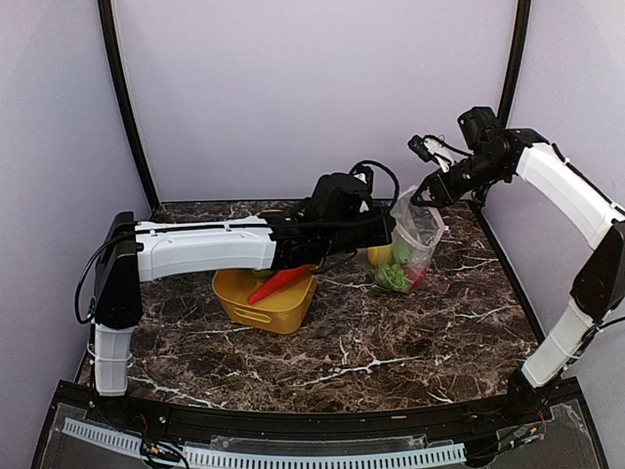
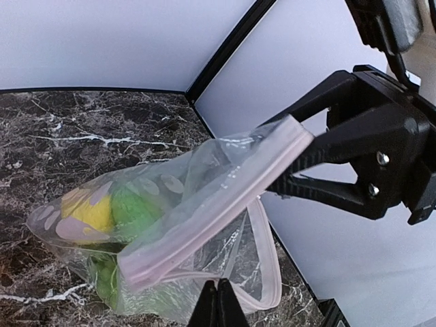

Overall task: Place the food in the zip-top bag and seal the zipper
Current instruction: Pass from the right arm to the left, then pass from the left arm to the right

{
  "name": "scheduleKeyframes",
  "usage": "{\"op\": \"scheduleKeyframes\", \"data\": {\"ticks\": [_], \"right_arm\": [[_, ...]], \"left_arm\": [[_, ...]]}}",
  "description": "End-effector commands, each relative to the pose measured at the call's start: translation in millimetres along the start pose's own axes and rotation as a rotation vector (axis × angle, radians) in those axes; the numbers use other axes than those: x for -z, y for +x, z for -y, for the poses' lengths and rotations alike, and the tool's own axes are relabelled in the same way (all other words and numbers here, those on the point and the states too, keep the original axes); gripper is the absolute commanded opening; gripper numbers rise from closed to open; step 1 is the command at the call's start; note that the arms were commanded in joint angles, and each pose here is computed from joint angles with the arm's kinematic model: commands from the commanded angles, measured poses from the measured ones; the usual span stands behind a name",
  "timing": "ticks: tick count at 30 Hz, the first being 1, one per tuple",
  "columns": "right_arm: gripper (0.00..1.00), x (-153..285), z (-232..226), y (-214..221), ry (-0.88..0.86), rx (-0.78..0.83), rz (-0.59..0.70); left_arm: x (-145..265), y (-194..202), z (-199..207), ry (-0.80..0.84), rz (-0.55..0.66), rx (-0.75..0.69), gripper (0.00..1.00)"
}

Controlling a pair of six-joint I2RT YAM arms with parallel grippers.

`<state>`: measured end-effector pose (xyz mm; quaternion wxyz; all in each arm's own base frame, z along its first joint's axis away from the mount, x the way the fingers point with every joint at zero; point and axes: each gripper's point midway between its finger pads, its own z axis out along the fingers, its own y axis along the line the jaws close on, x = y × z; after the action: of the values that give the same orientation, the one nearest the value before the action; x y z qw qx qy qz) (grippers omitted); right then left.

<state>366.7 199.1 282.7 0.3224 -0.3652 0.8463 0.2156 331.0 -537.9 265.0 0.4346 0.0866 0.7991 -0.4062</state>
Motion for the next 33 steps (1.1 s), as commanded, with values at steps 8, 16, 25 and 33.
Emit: {"op": "scheduleKeyframes", "data": {"ticks": [8, 16, 25, 33], "right_arm": [[0.44, 12.9, 6.8, 28.6, 0.084, 0.064, -0.063], [0.44, 5.8, 36.9, 45.8, 0.106, 0.022, -0.089], [0.25, 3.5, 17.5, 40.6, -0.018, 0.08, -0.011], [0.0, 22.5, 55.8, 13.7, 0.13, 0.087, 0.017]], "left_arm": [[2.3, -6.1, -1.0, -0.002, -0.013, -0.013, 0.01], [6.7, -7.6, -5.4, -0.007, -0.009, -0.016, 0.01], [11.5, -10.7, -13.3, -0.016, -0.001, -0.013, 0.01], [24.5, -18.2, -20.9, -0.024, 0.004, -0.054, 0.08]]}}
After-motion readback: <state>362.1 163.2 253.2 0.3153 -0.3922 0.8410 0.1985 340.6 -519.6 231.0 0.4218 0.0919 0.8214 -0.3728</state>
